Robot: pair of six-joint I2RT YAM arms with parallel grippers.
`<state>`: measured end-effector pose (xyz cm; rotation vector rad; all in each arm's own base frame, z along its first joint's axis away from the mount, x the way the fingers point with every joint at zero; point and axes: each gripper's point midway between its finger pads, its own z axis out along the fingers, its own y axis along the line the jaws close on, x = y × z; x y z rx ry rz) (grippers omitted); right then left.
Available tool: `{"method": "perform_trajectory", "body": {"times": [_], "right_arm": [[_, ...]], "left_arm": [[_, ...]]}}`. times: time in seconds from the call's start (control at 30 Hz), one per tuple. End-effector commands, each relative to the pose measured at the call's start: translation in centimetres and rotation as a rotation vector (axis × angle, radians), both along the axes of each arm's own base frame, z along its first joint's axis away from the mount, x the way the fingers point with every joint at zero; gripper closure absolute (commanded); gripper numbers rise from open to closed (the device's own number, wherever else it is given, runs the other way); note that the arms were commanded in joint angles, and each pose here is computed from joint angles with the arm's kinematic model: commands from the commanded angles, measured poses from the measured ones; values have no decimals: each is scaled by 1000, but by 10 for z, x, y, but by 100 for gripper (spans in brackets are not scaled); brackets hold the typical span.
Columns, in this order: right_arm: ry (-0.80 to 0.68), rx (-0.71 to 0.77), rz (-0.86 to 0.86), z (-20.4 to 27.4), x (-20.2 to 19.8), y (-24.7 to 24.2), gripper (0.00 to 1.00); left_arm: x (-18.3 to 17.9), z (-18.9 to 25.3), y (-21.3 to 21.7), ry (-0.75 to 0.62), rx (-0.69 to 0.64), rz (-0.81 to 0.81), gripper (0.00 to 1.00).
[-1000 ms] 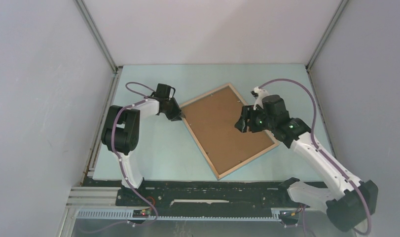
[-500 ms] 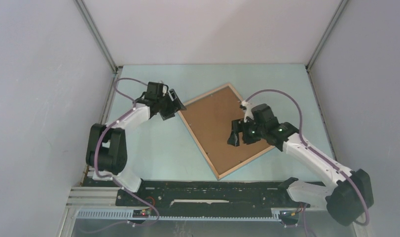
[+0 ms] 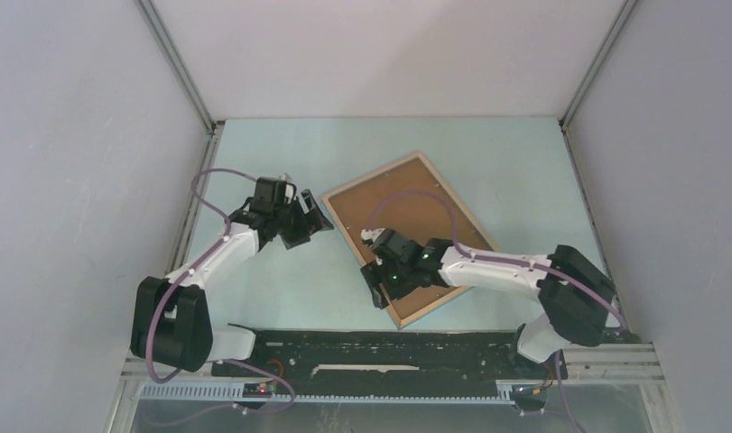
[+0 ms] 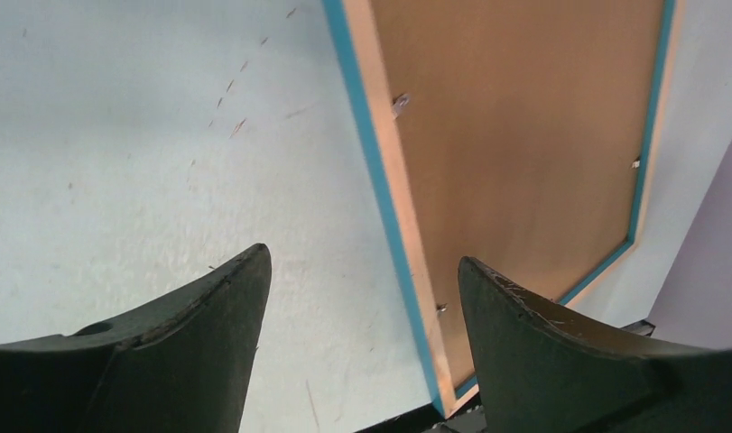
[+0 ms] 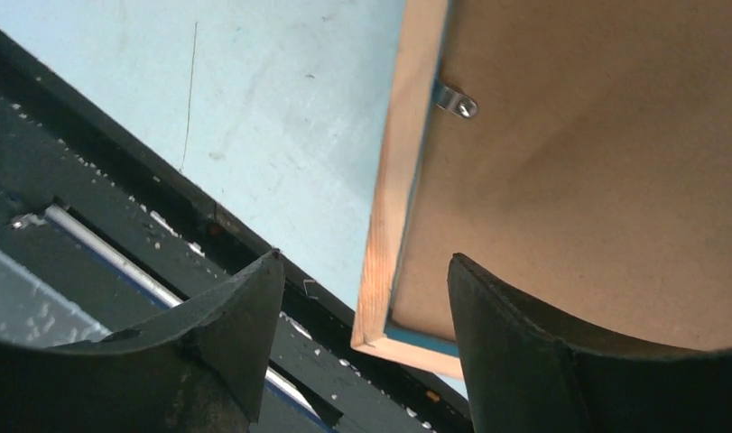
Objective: Put the photo into the frame
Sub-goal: Turn over the photo frame at the center of the board.
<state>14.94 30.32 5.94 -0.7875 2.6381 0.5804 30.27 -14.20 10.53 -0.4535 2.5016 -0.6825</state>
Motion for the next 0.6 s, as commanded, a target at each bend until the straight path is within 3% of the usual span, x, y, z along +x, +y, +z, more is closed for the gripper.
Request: {"method": "perform_trajectory", "body": {"times": [0.0,0.2,0.57], "right_arm": [[-115,-111,-36,1,11,12,27],[-136,-228,-57,-15,6,19,41],[-183,-324,-65,-39,9,17,57]], "left_arm": [[-20,-7,2,12,-15,7,18],[-23,-4,6,-5,-6,20,18],[-20,-4,7,-3,3,22,18]]}}
